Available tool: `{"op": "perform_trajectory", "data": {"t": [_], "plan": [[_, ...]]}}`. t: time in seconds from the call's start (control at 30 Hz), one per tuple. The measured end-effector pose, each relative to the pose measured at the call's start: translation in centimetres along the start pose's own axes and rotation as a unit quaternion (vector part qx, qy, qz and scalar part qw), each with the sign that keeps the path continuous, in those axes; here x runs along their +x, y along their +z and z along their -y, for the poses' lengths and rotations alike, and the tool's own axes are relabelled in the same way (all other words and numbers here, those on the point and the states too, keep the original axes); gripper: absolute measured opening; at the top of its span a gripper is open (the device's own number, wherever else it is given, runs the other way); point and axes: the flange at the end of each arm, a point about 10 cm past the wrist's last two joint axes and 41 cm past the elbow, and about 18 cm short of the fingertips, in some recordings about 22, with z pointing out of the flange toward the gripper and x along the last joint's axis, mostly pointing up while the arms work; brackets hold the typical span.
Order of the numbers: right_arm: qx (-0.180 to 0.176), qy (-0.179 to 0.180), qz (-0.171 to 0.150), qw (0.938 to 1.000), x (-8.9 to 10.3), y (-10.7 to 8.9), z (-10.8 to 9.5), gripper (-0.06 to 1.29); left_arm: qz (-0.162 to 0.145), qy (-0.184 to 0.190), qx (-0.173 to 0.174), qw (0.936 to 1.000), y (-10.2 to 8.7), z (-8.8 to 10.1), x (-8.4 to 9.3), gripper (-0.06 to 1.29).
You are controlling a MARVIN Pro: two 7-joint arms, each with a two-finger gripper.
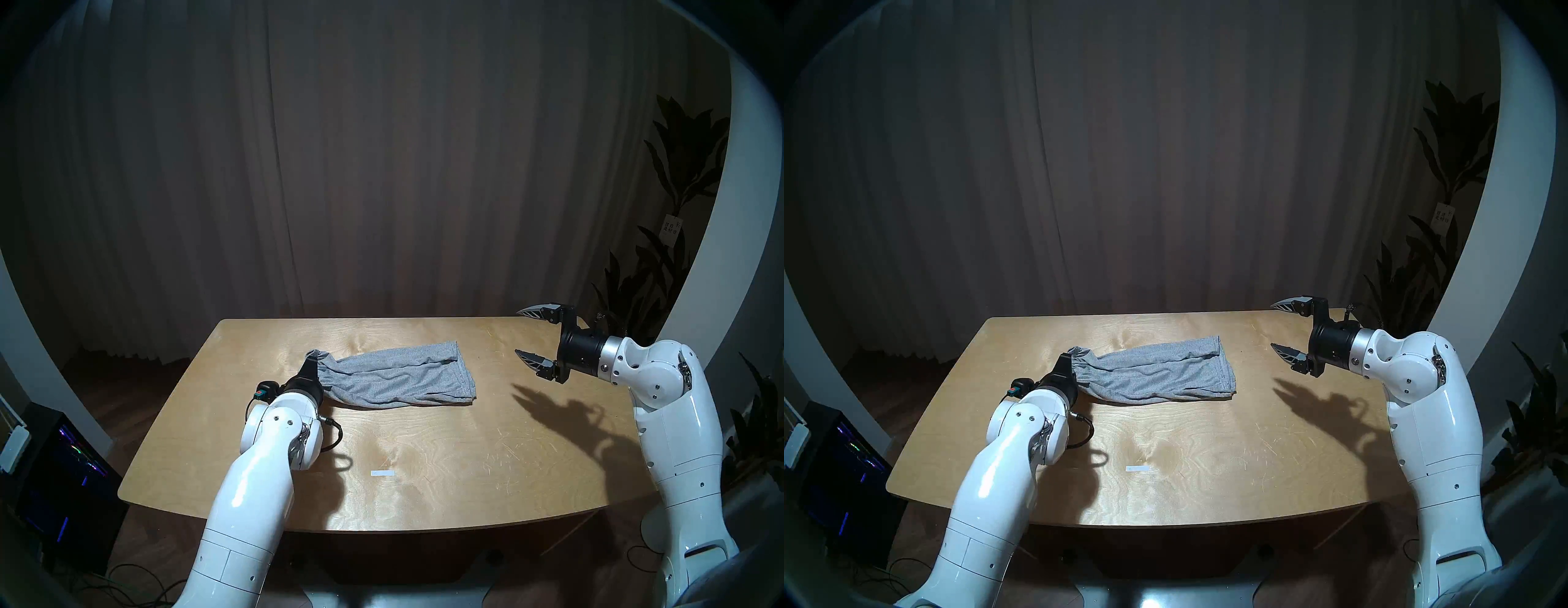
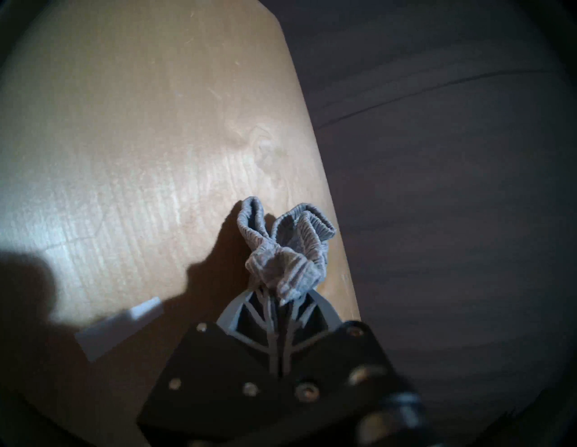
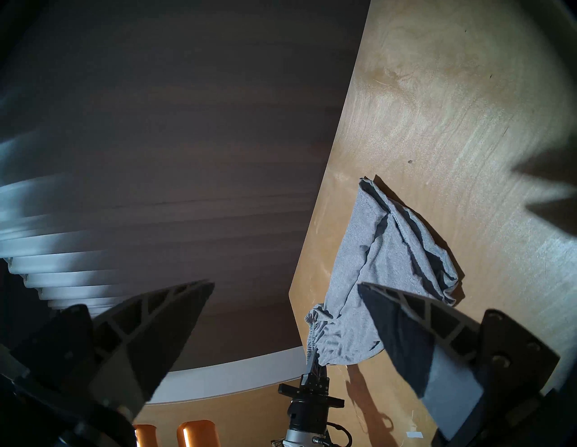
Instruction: Fold the pants in half lengthwise, then in half again, and set them down flat
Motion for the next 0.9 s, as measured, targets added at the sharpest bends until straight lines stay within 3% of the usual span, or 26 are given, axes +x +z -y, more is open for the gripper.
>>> {"op": "perform_trajectory", "data": {"t": [0.13,0.37,0.63,0.9], "plan": [[0.0,0.003,-0.001,1.0,0.1,-0.2,-0.3,1.25,0.005,0.013,-0.019,0.9997,-0.3,-1.5,-0.5,-0.03],[0.003,0.008,-0.004,1.0,0.3,-0.5,-0.5,1.25,0.032,0.052,-0.047,0.997,-0.5,-3.7,-3.0,-0.03],[0.01,0.022,-0.011,0.9997,0.8,-1.1,-1.4,1.25,0.057,0.096,-0.082,0.9904,-0.6,-6.4,-5.9,-0.03],[0.014,0.033,-0.018,0.9992,1.4,-1.9,-2.3,1.25,0.084,0.133,-0.095,0.983,-0.2,-7.7,-9.1,-0.03]]}}
